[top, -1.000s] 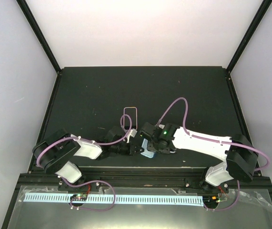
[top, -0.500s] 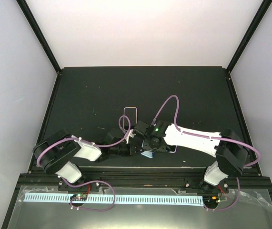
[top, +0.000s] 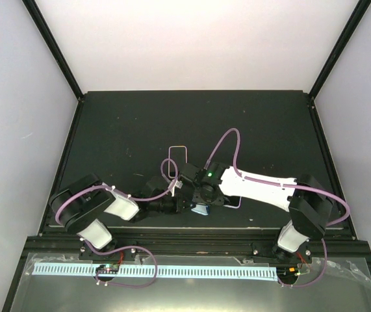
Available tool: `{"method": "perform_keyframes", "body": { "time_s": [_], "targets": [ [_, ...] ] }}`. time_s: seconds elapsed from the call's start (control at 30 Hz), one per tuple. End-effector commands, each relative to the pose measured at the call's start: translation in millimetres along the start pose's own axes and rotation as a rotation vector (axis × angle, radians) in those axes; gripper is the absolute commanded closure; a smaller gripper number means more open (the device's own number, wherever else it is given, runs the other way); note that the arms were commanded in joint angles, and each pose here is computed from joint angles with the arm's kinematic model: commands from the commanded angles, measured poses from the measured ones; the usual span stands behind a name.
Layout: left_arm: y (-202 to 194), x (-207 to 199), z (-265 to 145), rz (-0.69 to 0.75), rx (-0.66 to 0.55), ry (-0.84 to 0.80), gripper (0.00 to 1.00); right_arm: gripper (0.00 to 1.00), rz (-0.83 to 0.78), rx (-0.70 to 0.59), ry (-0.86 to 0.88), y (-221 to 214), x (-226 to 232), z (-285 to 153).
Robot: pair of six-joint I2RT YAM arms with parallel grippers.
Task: Put the phone into the phone case
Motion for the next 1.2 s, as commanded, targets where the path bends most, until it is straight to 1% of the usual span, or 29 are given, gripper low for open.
{"method": "perform_keyframes", "body": {
  "time_s": [0.0,0.33,0.53,0.73,0.93,1.17],
  "targets": [
    [-7.9,-11.7,3.9,0.042,0.043,-0.064,0.91,0.99,0.054,-0.106,0.047,26.8,21.1,6.1],
    [-8.9,-10.0,4.1,0.040,0.036,-0.064,0.91,0.99,0.090,-0.106,0.028,32.1,16.4,1.7],
    [-9.3,-11.1,3.8,0.037,0.032,-0.069,0.91,0.96,0.090,-0.111,0.038,36.9,21.6,-1.0],
    [-9.3,-11.8,2.3,0.039,0.028,-0.069,0.91,0.96,0.076,-0.079,-0.022,29.1,12.9,13.5],
    [-8.3,-13.8,2.4,0.042,0.025,-0.075,0.91,0.91,0.060,-0.081,-0.079,27.5,5.2,23.5],
    [-8.7,-13.2,2.3,0.039,0.026,-0.074,0.91,0.89,0.025,-0.063,-0.111,24.9,4.5,35.4]
  ]
}}
Point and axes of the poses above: each gripper's point midway between its finger pads, its own z axis out along the fingers, its own x axis along the line the jaws close on, y = z × x, the point moved 3 cm from there along -z, back along the fingers, and after that the axes turned 5 degrees about -z, right-handed, at the moved point
